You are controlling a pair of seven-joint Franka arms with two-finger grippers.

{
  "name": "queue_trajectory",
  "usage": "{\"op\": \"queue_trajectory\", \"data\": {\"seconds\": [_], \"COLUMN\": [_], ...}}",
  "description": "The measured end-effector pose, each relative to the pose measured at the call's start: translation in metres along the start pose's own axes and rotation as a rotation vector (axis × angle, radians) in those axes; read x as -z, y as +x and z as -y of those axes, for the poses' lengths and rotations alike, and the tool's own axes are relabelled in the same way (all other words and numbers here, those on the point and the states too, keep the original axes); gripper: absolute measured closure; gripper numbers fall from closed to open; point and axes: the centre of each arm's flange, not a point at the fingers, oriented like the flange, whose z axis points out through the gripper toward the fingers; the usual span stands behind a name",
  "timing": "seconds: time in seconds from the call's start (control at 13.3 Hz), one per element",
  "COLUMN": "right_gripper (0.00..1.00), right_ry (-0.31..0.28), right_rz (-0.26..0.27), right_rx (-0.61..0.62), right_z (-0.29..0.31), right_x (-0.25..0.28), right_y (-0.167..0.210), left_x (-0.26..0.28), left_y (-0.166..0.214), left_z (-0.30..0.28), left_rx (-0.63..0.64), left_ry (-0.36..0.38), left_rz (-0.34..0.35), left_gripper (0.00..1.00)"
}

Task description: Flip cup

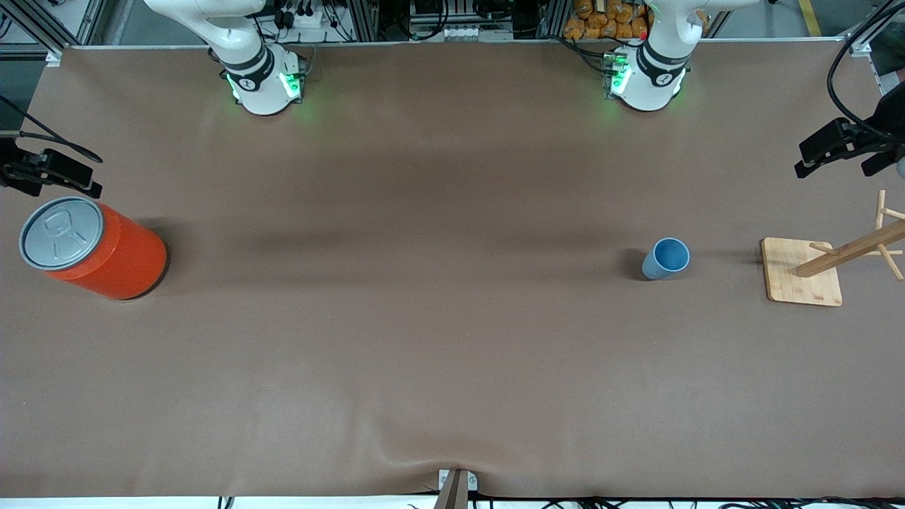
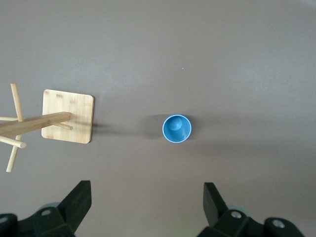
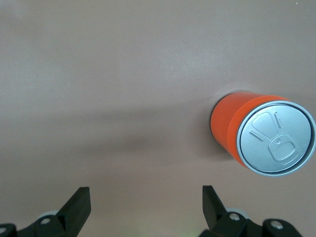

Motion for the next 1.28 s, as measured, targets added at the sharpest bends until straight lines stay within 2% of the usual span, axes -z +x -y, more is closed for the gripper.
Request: {"op": "queue_trajectory", "data": {"seconds": [0.6, 1.28], "right_gripper": [0.00, 0.00], "right_ry": [0.000, 0.000], "right_rz": [-0.003, -0.004], "right_rx": [-0.001, -0.002], "right_z": [-0.0006, -0.0009], "right_x": [0.0003, 0.0003], "right_y": [0.0003, 0.0004], "left_x": [-0.0027, -0.0087], "left_y": [-0.0012, -0.0076], "left_z": [-0.0093, -0.0093], "left_rx": [-0.016, -0.017], "left_ry": [0.001, 0.004], "left_rz": [0.012, 0.074], "left_gripper": [0.00, 0.00]}}
